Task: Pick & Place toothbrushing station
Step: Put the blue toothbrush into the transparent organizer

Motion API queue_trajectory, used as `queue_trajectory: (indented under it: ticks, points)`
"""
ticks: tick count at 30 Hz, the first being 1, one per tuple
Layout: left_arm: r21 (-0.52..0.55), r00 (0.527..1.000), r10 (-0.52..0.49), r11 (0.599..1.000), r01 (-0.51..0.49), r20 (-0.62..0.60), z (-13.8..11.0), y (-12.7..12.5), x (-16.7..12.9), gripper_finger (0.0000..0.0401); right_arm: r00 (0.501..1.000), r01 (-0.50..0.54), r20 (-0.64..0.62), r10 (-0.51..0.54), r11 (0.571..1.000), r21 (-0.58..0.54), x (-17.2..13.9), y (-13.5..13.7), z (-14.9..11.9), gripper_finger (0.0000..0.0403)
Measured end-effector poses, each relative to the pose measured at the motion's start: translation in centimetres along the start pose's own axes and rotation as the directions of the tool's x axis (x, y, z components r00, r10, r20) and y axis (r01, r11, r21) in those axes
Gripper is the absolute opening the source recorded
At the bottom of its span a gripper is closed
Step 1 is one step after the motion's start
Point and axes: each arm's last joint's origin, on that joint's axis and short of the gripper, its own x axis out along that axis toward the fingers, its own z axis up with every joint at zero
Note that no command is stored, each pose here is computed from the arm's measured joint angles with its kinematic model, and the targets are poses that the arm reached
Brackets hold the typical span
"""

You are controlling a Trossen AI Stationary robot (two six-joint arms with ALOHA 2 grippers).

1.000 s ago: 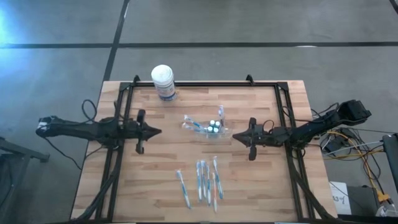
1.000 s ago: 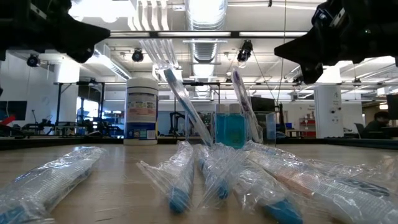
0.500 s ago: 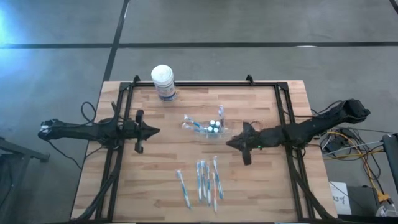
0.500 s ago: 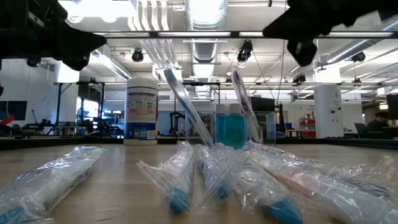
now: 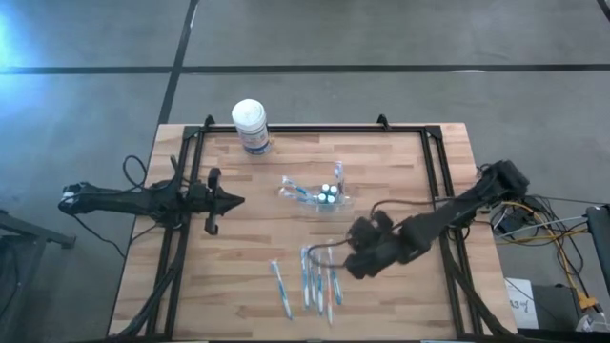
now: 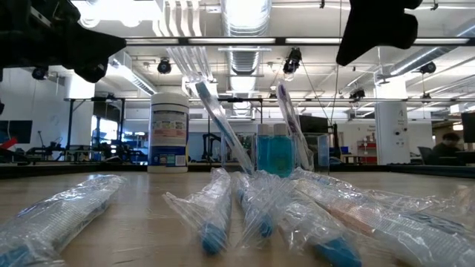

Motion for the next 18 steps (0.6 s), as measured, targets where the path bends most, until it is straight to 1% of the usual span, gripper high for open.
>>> queue_trajectory:
  ticks: [3,7,9,12,15,16,18]
  points:
    - [-0.005,1.000,-0.009,1.000,0.009,-0.001,0.0,0.0,0.0,0.0017,0.998,-0.010,-0.067,0.007,0.999,-0.050,1.7,2.3,0.0,0.0008]
    - [-0.004,1.000,-0.027,1.000,0.027,-0.004,0.0,-0.1,0.0,0.0013,0.992,0.011,-0.121,-0.024,0.994,-0.109,4.6,4.6,-0.3,0.0017]
    - [-0.001,0.999,-0.033,0.999,0.033,-0.007,-0.1,-0.1,0.0,0.0008,0.986,0.030,-0.156,-0.050,0.991,-0.129,5.8,5.2,-0.4,0.0032]
    - [0.013,0.999,-0.034,0.999,0.034,-0.027,-0.2,-0.1,0.0,0.0005,0.968,0.093,-0.218,-0.125,0.984,-0.154,7.3,5.6,-0.2,0.0062]
    - [0.018,0.999,-0.033,0.999,0.034,-0.042,-0.5,-0.1,0.0,0.0008,0.951,0.149,-0.242,-0.190,0.973,-0.175,8.5,5.7,-0.1,0.0096]
    - [0.016,0.998,-0.033,0.999,0.034,-0.047,-0.6,-0.1,0.0,0.0010,0.948,0.161,-0.247,-0.201,0.971,-0.175,8.8,5.6,0.0,0.0107]
    - [0.010,0.998,-0.033,0.999,0.034,-0.049,-0.7,-0.1,0.0,0.0015,0.944,0.186,-0.252,-0.214,0.974,-0.130,9.5,5.6,0.2,0.0128]
